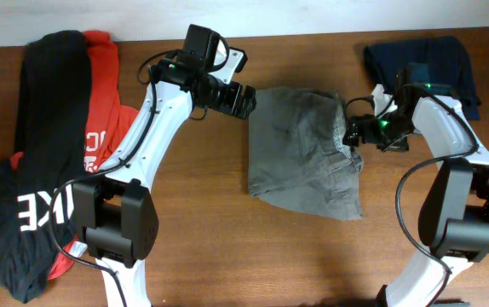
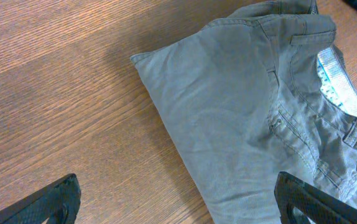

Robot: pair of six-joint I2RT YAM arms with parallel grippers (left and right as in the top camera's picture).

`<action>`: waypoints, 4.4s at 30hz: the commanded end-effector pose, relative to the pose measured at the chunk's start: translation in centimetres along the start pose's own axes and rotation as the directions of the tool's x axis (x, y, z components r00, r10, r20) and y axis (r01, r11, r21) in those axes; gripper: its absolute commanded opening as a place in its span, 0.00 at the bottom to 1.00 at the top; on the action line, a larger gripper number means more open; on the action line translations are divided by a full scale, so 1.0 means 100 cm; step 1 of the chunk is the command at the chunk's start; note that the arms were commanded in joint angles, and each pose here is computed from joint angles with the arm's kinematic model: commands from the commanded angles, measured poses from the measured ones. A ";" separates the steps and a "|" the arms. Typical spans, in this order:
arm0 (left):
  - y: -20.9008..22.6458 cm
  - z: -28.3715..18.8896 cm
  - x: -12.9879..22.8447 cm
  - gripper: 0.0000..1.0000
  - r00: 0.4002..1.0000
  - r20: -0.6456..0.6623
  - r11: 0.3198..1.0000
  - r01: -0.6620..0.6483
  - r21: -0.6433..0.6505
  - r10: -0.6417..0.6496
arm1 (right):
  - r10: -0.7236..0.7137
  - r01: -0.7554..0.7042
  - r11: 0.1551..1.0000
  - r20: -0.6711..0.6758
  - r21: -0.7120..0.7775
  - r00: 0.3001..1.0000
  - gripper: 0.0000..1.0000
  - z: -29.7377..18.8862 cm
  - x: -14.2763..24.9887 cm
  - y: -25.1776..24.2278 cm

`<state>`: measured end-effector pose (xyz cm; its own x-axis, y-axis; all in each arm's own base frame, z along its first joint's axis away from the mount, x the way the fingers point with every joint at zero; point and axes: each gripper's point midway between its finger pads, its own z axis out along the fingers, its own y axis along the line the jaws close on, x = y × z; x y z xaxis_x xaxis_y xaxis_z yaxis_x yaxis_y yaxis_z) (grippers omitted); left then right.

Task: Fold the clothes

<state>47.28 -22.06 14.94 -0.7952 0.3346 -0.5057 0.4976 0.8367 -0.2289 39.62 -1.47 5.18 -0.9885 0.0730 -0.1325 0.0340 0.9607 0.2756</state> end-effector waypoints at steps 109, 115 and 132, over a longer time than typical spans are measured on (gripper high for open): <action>0.087 -0.013 -0.033 0.99 0.986 0.161 0.988 0.073 -0.140 -0.050 | 0.560 -0.467 0.828 0.514 -0.310 0.651 0.71 -0.129 -0.127 -0.215; 0.087 -0.010 -0.031 0.99 0.987 0.152 0.987 0.075 -0.139 -0.054 | 0.449 -0.310 0.891 0.559 -0.331 0.696 0.71 -0.181 -0.113 -0.187; 0.088 -0.010 -0.033 0.99 0.986 0.160 0.988 0.074 -0.139 -0.051 | -0.381 -0.030 0.888 0.771 0.459 0.509 0.91 -0.177 -0.254 -0.158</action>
<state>53.40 -15.29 15.03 -0.7621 0.2223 -0.6082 0.3843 0.9112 -0.1484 59.27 -21.82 26.02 -0.3608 -0.0772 -0.9294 0.0426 0.9942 -0.0991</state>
